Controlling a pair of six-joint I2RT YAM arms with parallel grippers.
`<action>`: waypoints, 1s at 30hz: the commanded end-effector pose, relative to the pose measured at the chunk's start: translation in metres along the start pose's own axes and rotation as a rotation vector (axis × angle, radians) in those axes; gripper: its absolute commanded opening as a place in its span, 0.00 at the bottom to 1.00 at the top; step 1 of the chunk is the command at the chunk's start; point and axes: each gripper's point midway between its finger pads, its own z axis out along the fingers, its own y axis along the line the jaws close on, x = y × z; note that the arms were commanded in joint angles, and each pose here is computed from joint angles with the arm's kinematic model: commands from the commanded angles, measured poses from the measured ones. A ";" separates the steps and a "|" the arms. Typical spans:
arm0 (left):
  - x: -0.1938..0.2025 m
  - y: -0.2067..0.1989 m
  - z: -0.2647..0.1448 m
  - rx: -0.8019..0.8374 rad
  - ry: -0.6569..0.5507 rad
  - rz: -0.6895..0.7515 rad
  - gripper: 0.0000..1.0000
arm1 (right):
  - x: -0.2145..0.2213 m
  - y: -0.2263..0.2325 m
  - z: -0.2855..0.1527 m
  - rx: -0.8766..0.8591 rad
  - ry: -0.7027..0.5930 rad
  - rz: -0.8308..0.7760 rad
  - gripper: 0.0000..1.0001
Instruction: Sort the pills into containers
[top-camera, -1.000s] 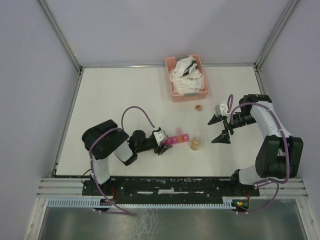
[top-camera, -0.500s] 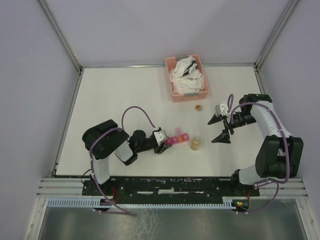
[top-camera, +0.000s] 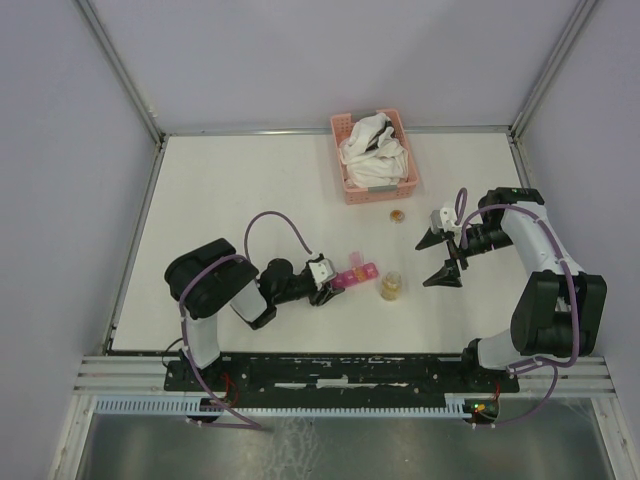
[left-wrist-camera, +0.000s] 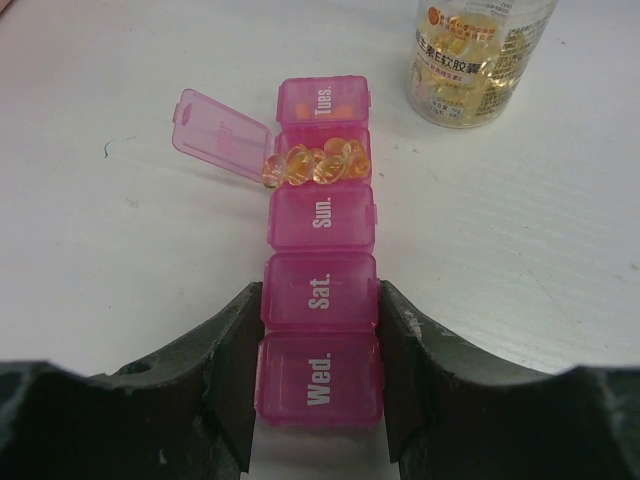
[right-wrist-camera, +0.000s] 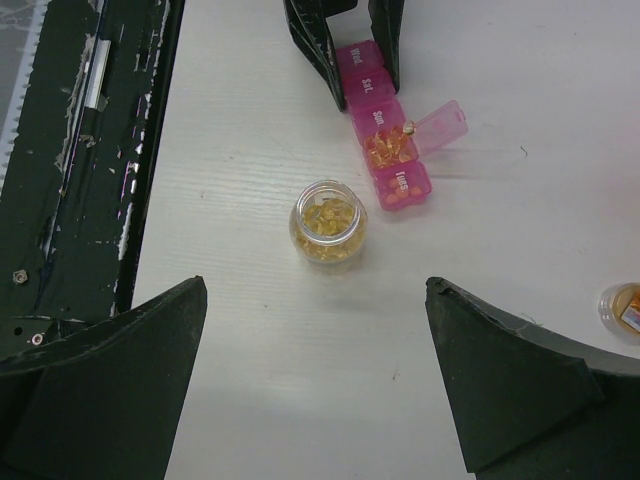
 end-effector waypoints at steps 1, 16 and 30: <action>-0.008 0.002 0.003 0.002 -0.021 0.000 0.37 | -0.013 -0.005 -0.002 0.010 -0.038 -0.022 0.99; -0.026 -0.001 0.001 -0.020 -0.045 0.028 0.26 | -0.013 -0.004 -0.002 0.007 -0.035 -0.022 0.99; -0.046 0.000 -0.001 -0.055 -0.083 0.052 0.21 | -0.012 -0.004 -0.002 0.004 -0.034 -0.021 0.99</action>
